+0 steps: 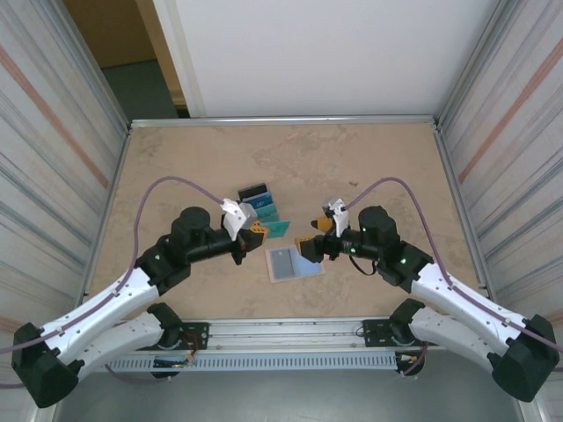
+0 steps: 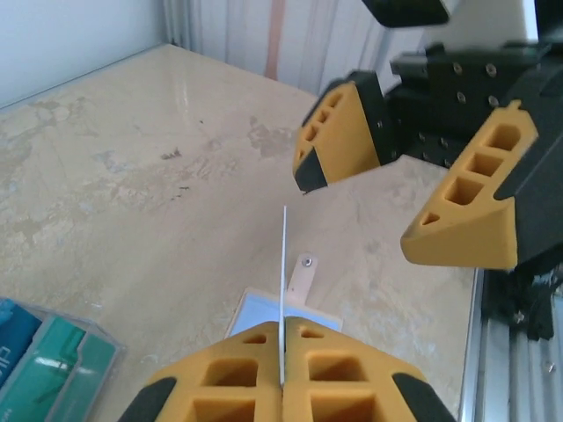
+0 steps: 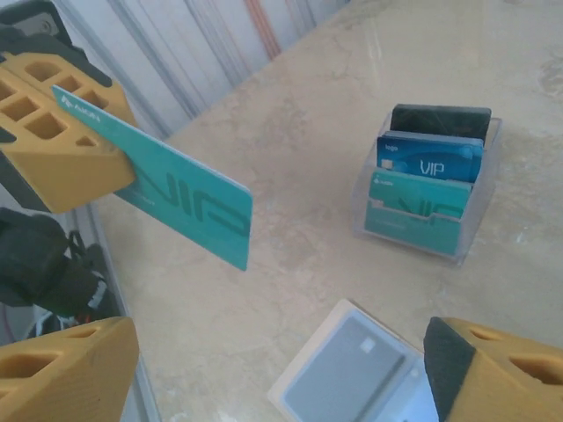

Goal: Take the credit cards out of the card holder

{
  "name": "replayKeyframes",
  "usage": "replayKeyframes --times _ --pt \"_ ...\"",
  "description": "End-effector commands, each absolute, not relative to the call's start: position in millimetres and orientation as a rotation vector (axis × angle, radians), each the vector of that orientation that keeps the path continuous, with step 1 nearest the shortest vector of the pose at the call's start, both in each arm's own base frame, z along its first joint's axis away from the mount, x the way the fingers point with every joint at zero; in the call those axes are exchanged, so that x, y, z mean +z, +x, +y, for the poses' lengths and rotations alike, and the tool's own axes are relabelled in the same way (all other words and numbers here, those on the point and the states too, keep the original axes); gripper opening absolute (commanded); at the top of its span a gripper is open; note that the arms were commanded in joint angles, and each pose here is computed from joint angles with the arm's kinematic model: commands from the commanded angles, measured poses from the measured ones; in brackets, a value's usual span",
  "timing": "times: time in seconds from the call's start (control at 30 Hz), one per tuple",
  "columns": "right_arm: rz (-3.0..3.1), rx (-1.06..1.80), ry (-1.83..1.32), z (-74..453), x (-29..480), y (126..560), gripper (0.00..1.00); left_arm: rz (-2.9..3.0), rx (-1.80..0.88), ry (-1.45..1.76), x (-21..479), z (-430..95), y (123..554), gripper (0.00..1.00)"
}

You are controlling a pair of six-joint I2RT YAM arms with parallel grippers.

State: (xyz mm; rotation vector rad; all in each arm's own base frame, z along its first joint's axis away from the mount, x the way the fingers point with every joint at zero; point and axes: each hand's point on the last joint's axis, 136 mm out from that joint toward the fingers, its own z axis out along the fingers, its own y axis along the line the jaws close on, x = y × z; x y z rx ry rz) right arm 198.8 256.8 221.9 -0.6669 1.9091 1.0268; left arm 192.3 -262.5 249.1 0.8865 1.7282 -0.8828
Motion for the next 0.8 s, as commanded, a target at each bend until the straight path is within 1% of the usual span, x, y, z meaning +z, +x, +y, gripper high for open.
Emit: replayKeyframes --times 0.0,0.2,0.47,0.57,0.63,0.77 --pt "1.794 1.182 -0.591 264.9 251.4 200.3 0.85 1.667 -1.015 0.737 278.9 -264.7 193.8 0.0" --pt "1.726 1.333 -0.653 279.2 264.3 192.8 0.81 1.64 -1.129 0.726 291.3 -272.3 186.6 0.0" --pt "1.64 1.412 -0.759 289.3 282.2 181.1 0.65 1.614 -1.214 0.754 295.6 -278.4 177.3 0.0" --pt "1.619 1.41 -0.775 289.0 285.8 178.9 0.51 1.615 -1.216 0.762 295.3 -278.7 176.1 0.0" --pt "1.613 1.411 -0.779 288.6 286.6 177.8 0.37 1.617 -1.224 0.767 293.7 -279.3 174.8 0.0" --pt "1.615 1.405 -0.783 287.8 285.8 177.1 0.14 1.615 -1.237 0.782 293.2 -281.6 173.6 0.0"
